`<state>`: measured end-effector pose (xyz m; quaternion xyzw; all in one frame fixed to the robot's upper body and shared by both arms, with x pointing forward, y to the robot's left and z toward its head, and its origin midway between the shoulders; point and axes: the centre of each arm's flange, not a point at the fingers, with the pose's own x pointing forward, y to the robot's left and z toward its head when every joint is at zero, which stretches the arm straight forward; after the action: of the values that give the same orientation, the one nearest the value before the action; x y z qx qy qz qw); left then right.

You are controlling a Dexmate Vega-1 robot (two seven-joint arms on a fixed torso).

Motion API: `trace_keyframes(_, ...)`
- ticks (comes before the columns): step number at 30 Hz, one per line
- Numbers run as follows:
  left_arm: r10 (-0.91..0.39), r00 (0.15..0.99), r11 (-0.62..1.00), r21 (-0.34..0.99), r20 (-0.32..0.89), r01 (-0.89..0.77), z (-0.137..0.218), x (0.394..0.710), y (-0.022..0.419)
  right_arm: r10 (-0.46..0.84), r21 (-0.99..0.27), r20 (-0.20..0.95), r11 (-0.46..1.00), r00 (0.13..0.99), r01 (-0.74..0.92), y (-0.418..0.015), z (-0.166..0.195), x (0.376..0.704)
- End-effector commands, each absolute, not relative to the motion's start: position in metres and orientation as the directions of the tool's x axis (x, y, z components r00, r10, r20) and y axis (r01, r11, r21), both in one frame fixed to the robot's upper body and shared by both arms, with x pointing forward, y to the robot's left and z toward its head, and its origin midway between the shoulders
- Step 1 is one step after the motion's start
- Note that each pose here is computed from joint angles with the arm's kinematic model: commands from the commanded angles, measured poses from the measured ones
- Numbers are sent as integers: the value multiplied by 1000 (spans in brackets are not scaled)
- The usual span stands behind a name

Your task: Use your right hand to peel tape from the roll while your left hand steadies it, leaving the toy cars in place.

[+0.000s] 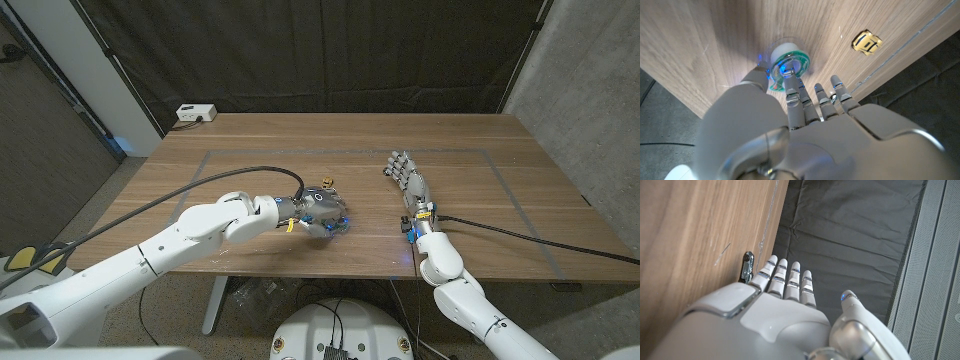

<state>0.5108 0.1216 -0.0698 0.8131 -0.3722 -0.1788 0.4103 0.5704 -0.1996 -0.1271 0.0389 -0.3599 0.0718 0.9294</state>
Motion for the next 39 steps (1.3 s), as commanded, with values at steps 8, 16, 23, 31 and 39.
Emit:
trace_keyframes(8, -748, 426, 15, 654, 509, -757, -74, 496, 141, 100, 10, 685, 989, 722, -147, -196, -121, 564)
trace_keyframes(16, -661, 306, 265, 594, 686, -760, -83, 499, 150, 95, 3, 688, 991, 719, -134, -195, -120, 558)
trace_keyframes(23, -577, 231, 456, 544, 783, -704, -89, 506, 152, 83, -12, 695, 995, 715, -103, -194, -117, 551)
trace_keyframes(31, -444, 230, 635, 485, 866, -601, -92, 513, 146, 56, -11, 716, 998, 696, -68, -190, -118, 545)
trace_keyframes(39, -395, 289, 726, 489, 872, -483, -90, 521, 138, 65, -22, 735, 997, 675, -72, -183, -120, 543)
